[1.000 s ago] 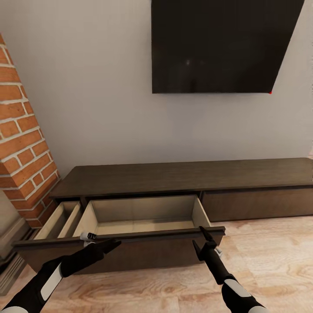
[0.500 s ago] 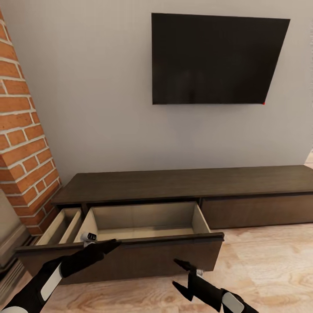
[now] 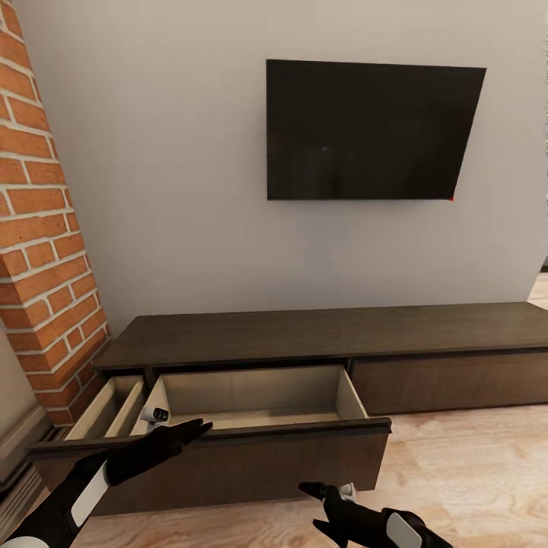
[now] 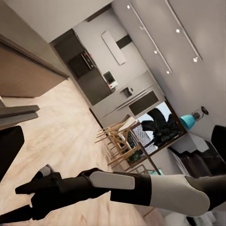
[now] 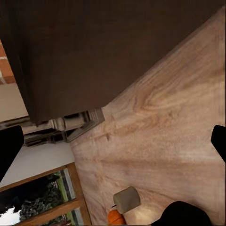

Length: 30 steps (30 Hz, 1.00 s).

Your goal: Place each of the two pumpkins and all three candles from the living room inside a cabinet in the living room (use any cabinet), then make sure every cabinet is closed, and position the cauldron so it is next to a table in the living room.

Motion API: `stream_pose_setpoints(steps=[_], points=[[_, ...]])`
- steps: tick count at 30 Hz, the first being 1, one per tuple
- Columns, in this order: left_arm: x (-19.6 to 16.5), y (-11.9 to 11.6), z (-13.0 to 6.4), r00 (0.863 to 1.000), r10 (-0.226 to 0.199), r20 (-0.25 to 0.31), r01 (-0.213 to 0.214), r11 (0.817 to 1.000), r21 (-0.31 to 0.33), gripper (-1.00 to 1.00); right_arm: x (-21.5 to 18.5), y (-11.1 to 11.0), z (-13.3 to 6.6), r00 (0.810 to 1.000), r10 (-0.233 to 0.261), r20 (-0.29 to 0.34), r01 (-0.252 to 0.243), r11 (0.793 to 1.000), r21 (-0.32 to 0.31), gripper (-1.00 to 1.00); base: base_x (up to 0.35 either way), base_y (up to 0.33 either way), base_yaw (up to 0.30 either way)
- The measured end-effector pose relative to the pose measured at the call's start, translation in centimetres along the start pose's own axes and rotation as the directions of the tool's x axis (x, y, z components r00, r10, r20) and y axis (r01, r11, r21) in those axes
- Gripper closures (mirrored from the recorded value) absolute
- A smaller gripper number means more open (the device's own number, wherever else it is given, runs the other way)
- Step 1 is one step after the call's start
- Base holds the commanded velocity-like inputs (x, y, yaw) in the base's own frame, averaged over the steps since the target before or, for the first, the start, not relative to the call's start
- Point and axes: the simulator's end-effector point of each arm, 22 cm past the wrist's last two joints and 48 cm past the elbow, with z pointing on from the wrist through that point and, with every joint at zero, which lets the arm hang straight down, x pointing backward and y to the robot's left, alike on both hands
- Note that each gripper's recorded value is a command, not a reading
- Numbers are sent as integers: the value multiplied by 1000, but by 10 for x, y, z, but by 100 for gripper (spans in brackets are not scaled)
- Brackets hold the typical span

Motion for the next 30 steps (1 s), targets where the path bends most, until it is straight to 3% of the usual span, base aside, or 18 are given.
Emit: stream_pose_setpoints(steps=[2, 5, 10, 12, 19, 30], points=[[-1, -3, 1, 1000, 7, -1, -7, 1000, 3, -100, -11, 0, -1, 998, -47, 46, 46, 999, 15, -100, 0, 0, 0], [-3, -9, 2, 1000, 17, -1, -17, 1000, 9, -100, -35, 3, -5, 978, -149, 149, 144, 989, 40, -100, 0, 0, 0], [-9, -11, -8, 1000, 17, 20, -16, 1000, -9, -100, -32, 13, 3, 964, -222, 143, 216, 975, 56, -100, -1, 0, 0], [-21, -16, -12, 999, 29, 34, -28, 1000, -4, -100, -28, 5, 4, 963, -237, 131, 228, 970, 81, -100, -33, 0, 0], [-40, -19, -38, 997, 0, 75, 1, 1000, -8, -100, -52, -2, -16, 955, -208, 211, 197, 978, 73, -100, -156, 0, 0], [-53, -28, -68, 996, -40, 79, 41, 999, -3, -100, -52, 14, -16, 952, -213, 220, 217, 976, 9, -100, -90, 0, 0]])
